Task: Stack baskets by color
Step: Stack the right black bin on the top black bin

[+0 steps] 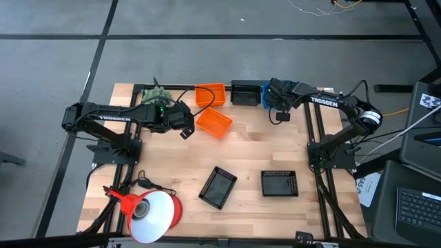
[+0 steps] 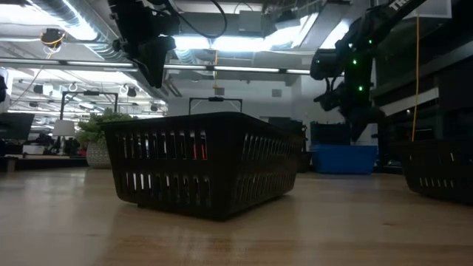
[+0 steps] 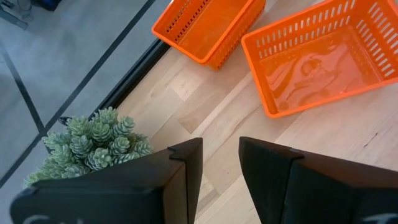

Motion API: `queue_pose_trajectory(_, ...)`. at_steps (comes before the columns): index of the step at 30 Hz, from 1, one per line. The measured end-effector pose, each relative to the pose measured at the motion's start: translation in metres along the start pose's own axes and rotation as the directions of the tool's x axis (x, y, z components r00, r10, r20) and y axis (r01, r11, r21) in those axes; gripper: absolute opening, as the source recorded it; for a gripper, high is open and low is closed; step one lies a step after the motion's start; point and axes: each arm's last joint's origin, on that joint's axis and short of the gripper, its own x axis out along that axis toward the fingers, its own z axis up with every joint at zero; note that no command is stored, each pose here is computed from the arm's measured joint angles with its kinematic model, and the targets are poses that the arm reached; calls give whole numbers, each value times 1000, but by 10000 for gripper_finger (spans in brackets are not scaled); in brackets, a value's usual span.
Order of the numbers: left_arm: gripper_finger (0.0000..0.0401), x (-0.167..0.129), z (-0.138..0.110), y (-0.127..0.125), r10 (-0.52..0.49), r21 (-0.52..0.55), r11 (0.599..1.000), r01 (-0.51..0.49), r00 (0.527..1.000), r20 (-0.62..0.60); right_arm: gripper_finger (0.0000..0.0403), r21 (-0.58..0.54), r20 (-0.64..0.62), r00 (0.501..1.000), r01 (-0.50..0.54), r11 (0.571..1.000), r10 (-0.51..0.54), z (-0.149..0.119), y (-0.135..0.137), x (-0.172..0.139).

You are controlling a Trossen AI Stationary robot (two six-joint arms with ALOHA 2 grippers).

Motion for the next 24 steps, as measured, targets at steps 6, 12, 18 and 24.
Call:
queue_pose_trajectory(6, 98, 0, 0, 0, 0, -1, 1000, 0, 1000, 0, 115, 97, 7, 1000, -6, 995, 5, -3, 0, -24)
queue_pose_trajectory(12, 98, 0, 0, 0, -1, -3, 1000, 1, 1000, 3, 115, 207, 175, 918, -389, 898, 357, -12, 12, -40)
queue_pose_trajectory(18, 98, 0, 0, 0, -1, -3, 1000, 1, 1000, 2, 115, 213, 229, 626, -779, 590, 745, -19, 46, -68)
queue_pose_trajectory(24, 98, 0, 0, 0, -1, -4, 1000, 1, 1000, 3, 115, 179, 141, 658, -752, 634, 740, -23, 97, -97)
